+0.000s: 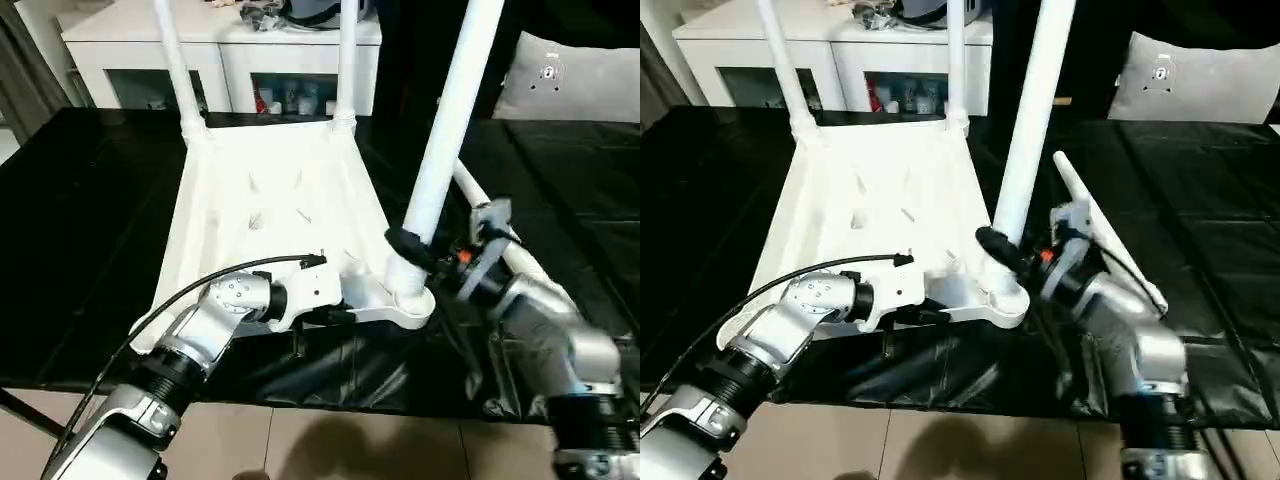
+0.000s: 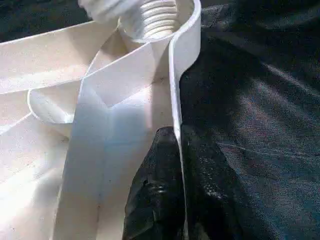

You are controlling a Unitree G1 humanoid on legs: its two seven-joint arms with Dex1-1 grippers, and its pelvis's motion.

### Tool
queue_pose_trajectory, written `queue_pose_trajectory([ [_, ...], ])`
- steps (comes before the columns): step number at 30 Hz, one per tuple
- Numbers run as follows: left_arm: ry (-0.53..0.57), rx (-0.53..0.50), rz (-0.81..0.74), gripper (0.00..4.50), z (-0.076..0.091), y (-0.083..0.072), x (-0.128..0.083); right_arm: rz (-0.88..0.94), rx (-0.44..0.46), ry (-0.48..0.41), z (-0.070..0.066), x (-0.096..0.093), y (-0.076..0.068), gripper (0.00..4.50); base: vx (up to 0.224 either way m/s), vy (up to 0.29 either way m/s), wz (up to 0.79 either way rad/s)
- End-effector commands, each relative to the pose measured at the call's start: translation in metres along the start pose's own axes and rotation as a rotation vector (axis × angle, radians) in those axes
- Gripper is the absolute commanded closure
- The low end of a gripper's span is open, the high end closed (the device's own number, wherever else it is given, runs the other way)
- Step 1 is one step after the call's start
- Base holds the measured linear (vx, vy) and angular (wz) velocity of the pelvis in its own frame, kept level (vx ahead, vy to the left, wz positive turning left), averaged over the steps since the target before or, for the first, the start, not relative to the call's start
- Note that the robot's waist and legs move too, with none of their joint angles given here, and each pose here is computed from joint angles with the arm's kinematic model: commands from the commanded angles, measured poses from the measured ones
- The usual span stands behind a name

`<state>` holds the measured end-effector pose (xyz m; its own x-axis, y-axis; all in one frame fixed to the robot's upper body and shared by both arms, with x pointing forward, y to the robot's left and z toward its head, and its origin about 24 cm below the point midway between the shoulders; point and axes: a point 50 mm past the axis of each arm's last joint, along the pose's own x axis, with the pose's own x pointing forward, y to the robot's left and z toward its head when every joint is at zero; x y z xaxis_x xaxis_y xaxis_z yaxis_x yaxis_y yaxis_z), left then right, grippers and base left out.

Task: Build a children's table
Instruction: Insert table leg to table base

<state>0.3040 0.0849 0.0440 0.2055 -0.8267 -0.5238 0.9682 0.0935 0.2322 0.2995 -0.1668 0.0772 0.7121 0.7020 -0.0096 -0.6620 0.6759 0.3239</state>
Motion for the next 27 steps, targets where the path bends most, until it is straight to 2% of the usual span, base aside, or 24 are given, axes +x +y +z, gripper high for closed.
queue_pose_trajectory([
  [1,0.064,-0.026,0.034,4.50,-0.011,0.002,-0.001,-0.027,0.008,0.003,-0.007,-0.001,-0.003,2.62,0.000,0.000,0.00],
  [5,0.075,-0.037,0.029,4.50,-0.013,0.002,-0.001,-0.072,0.016,0.036,-0.021,-0.004,-0.010,2.62,0.000,0.000,0.00],
  [12,0.084,-0.057,0.041,4.50,-0.014,0.005,-0.002,-0.105,0.024,0.032,-0.025,-0.012,-0.017,2.62,0.000,0.000,0.00],
  [19,0.084,-0.065,0.060,4.50,-0.014,0.008,-0.001,-0.145,0.068,0.028,-0.039,-0.024,-0.021,2.62,0.000,0.000,0.00],
  [27,0.084,-0.064,0.084,4.50,-0.014,0.012,-0.001,-0.165,0.046,0.044,-0.047,-0.030,-0.023,2.62,0.000,0.000,0.00],
])
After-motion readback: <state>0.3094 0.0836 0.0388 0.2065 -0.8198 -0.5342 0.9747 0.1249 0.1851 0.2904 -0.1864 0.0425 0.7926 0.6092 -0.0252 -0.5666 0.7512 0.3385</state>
